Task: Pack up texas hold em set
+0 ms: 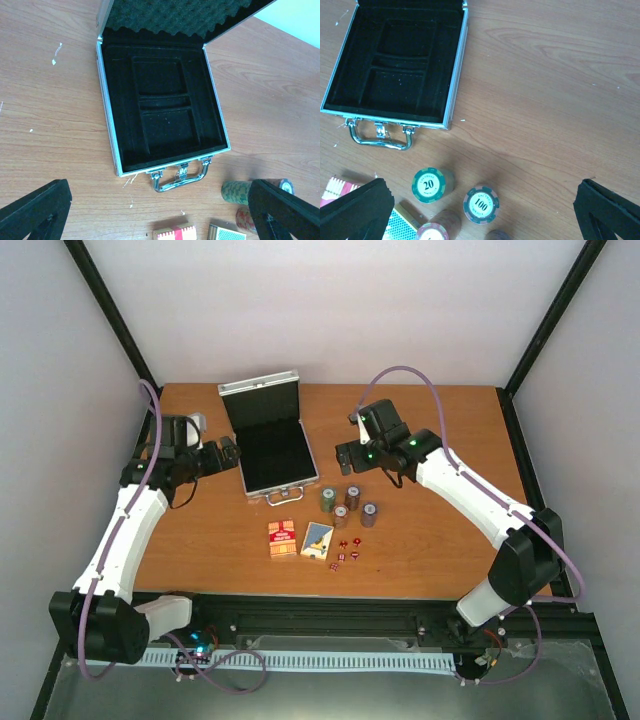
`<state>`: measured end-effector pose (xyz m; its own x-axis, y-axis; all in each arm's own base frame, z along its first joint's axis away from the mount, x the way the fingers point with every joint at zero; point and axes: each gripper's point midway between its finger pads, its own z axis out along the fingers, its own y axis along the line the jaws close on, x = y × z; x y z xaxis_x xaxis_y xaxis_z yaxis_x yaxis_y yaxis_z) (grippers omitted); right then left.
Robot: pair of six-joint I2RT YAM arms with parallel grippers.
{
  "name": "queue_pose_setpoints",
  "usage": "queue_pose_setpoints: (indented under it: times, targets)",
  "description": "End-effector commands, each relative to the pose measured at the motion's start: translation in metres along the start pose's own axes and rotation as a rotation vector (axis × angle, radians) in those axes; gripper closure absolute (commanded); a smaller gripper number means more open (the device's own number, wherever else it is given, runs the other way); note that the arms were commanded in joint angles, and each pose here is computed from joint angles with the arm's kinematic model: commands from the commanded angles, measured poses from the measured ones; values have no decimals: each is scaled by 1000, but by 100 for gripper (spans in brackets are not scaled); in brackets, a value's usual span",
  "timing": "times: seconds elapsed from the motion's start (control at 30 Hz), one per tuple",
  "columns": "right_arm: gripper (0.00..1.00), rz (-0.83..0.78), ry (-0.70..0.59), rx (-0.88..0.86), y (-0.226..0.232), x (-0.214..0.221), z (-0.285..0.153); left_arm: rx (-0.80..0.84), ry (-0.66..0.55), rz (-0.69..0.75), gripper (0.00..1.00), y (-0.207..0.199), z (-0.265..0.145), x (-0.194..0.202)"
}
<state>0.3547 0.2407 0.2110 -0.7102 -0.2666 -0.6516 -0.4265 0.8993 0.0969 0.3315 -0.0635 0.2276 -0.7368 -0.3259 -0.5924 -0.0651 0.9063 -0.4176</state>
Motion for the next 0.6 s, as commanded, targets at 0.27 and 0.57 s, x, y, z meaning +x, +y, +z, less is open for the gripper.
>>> queue_pose_setpoints:
  times: [0.27,0.57]
  targets:
    - [0,-58,-4,-1,4,-9,-6,20,9,39,0,-10,-4,-9]
    - [1,-100,74,-137,29,14,12,-49,118,135,0,-9,14,33]
